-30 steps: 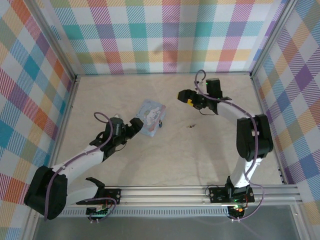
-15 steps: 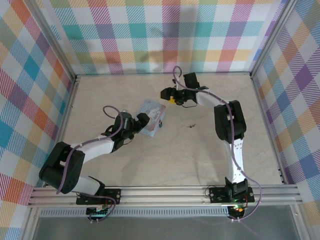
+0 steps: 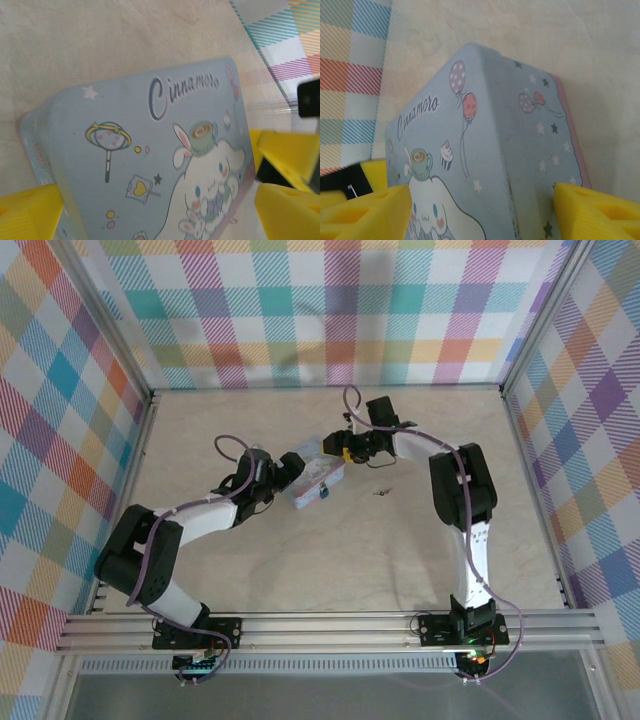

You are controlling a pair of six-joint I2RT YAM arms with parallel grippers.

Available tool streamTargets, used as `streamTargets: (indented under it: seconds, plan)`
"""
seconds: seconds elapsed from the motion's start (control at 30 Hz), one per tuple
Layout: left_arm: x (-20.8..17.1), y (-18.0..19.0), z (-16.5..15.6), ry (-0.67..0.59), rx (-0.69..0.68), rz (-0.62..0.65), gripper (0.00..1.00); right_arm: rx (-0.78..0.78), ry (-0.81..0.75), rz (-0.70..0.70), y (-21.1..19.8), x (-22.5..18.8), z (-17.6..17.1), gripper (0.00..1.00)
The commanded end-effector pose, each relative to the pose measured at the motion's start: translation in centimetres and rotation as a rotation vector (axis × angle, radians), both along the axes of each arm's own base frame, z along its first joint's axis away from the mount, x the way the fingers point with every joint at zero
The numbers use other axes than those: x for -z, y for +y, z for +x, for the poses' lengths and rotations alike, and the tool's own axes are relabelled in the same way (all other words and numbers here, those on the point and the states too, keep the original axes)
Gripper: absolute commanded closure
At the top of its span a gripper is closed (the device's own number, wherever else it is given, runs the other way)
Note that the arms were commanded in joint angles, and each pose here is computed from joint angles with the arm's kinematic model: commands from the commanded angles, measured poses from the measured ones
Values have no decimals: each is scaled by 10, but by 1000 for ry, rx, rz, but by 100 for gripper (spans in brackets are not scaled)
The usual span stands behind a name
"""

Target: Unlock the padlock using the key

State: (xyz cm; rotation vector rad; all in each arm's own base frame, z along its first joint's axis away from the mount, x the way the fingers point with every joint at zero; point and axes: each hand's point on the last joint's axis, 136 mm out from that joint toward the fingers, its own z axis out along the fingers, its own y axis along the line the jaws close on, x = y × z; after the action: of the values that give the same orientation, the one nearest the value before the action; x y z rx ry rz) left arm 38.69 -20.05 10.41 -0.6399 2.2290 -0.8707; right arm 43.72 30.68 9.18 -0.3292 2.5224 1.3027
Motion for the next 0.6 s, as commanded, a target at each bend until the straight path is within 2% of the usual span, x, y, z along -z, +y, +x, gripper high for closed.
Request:
streamTargets:
  seconds: [0.0, 0.27, 0.57]
  plan:
    - [-13, -21, 10, -31, 80, -40, 3, -65, -32, 36, 6, -24, -35, 26]
    - [-5, -39, 14, 4, 155, -63, 8, 41, -25, 11, -22, -17, -73, 27]
    - [-3, -56, 30, 18, 194, -82, 10, 127, -30, -62, -33, -7, -61, 26]
